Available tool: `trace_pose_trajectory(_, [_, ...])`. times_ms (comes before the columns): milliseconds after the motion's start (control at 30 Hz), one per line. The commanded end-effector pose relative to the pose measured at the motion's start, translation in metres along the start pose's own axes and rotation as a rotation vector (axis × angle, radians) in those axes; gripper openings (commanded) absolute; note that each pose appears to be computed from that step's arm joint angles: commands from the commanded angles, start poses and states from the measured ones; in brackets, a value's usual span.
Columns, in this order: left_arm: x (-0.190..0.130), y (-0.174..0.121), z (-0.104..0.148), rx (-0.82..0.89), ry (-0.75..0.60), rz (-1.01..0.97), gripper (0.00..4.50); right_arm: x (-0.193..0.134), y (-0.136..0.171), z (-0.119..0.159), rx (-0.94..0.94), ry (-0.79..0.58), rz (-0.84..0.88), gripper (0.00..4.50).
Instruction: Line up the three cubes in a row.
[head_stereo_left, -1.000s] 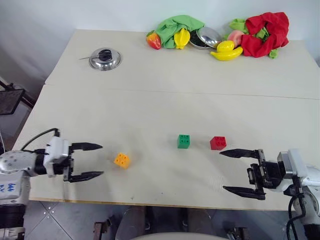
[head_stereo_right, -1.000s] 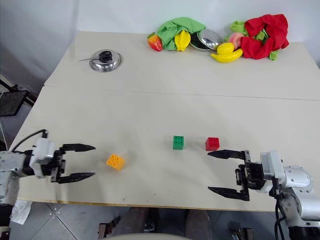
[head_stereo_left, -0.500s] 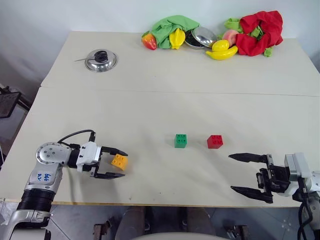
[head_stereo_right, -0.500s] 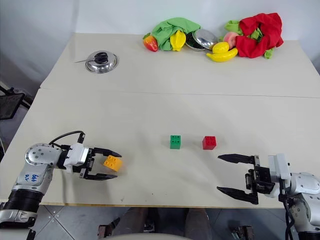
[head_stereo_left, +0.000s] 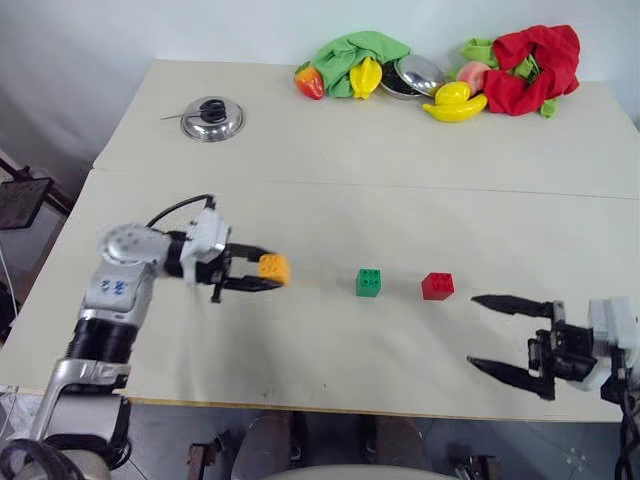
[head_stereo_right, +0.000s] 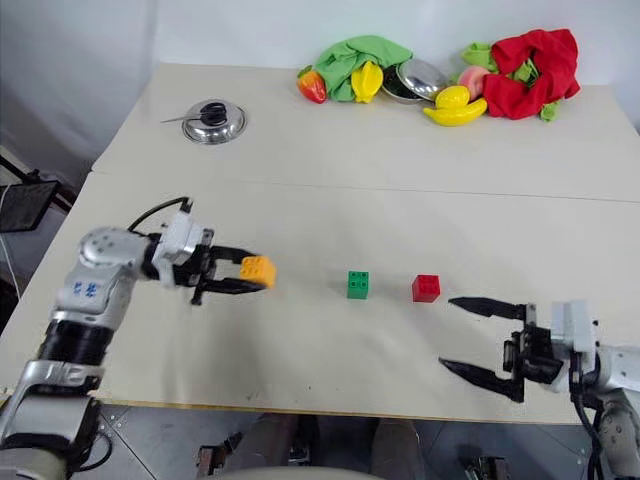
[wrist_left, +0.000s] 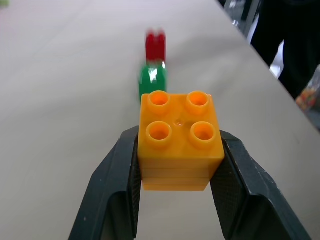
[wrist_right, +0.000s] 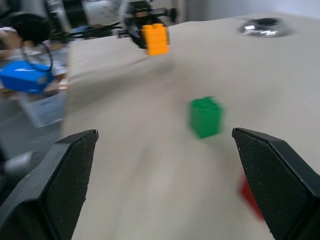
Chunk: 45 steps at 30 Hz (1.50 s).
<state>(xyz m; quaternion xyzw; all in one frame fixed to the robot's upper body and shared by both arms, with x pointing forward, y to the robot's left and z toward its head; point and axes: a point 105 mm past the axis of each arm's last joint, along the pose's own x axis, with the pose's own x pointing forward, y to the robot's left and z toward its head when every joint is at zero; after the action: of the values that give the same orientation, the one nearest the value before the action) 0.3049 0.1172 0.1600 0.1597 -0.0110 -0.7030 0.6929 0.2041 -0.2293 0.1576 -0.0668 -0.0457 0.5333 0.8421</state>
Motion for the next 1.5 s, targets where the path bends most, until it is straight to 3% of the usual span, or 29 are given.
trace_pose_trajectory(33, [0.017,0.007,-0.018,-0.03,0.059,0.033,1.51,-0.001,-0.005,0.015,-0.049,-0.07,-0.071,4.5])
trace_pose_trajectory(367, [0.03,0.022,-0.051,-0.038,0.165,0.102,1.51,-0.007,0.003,0.003,-0.036,-0.074,-0.093,4.5])
trace_pose_trajectory(967, [0.017,0.021,-0.057,-0.019,0.241,-0.039,1.51,-0.019,0.006,-0.015,-0.008,-0.039,-0.035,4.5])
trace_pose_trajectory(1133, [0.013,0.02,-0.049,-0.016,0.215,-0.024,3.01,-0.022,0.007,-0.018,-0.008,-0.037,-0.032,4.5])
trace_pose_trajectory(1267, [-0.01,0.014,-0.034,-0.005,0.13,0.004,4.17,-0.029,0.003,-0.017,-0.023,-0.026,-0.04,4.5])
trace_pose_trajectory(1500, [-0.082,-0.025,-0.029,-0.046,0.035,0.209,4.17,-0.049,-0.004,-0.014,-0.051,-0.007,-0.079,4.5])
